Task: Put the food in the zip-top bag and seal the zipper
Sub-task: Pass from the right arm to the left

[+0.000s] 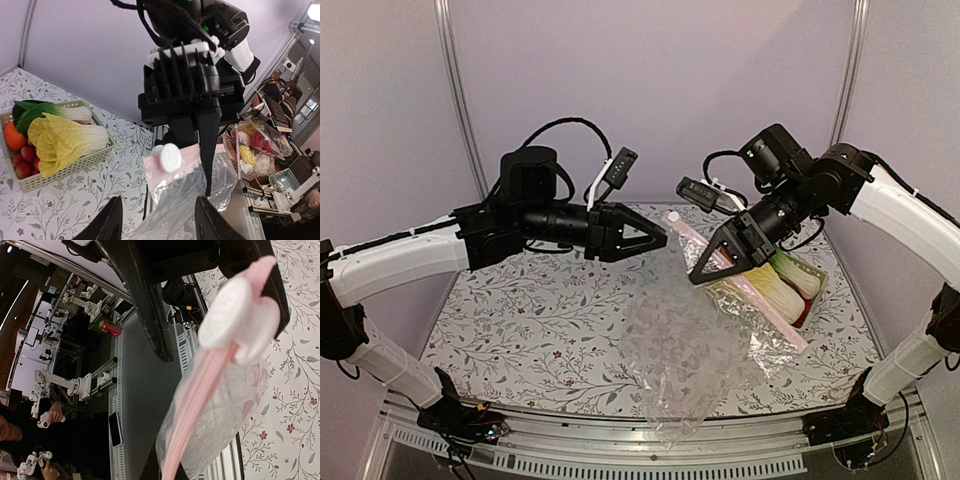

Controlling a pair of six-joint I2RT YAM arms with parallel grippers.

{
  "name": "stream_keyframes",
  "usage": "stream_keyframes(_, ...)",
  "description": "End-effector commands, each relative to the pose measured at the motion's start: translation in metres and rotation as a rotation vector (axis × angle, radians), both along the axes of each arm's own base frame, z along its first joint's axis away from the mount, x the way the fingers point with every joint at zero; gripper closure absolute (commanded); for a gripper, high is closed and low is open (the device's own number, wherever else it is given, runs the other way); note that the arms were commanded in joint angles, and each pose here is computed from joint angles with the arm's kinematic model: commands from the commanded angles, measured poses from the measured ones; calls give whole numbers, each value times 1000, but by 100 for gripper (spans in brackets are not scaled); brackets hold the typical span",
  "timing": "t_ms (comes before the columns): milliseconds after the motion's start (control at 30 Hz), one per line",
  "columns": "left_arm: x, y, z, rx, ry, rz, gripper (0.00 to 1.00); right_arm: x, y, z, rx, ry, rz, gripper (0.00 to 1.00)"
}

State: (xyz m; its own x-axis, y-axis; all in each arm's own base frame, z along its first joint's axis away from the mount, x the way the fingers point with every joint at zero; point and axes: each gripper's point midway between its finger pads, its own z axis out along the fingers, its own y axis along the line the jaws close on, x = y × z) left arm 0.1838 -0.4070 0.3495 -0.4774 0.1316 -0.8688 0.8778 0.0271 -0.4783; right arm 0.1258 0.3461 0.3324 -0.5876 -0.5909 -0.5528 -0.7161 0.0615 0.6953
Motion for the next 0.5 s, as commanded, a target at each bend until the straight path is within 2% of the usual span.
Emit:
stream_keyframes(0,-8,-7,13,-38,-19,-32,54,-3,-1,6,16,-13,15,100)
stream_keyframes(100,-10,-7,13,-41,-13,-37,55,-2,1,3,7,-9,14,100)
stream_keyframes(167,-11,-7,13,-40,-11,-40,61,-2,1,1,3,-7,15,100)
stream_keyframes(267,-12,-7,13,-40,-9,-40,65,-1,2,-1,-4,-1,14,100)
stream_keyframes(400,-12,-7,14,-44,-10,-41,68,-1,2,-6,-22,2,11,100)
stream_keyframes(467,-12,-7,16,-50,-14,-43,73,0,1,-9,-36,5,6,100)
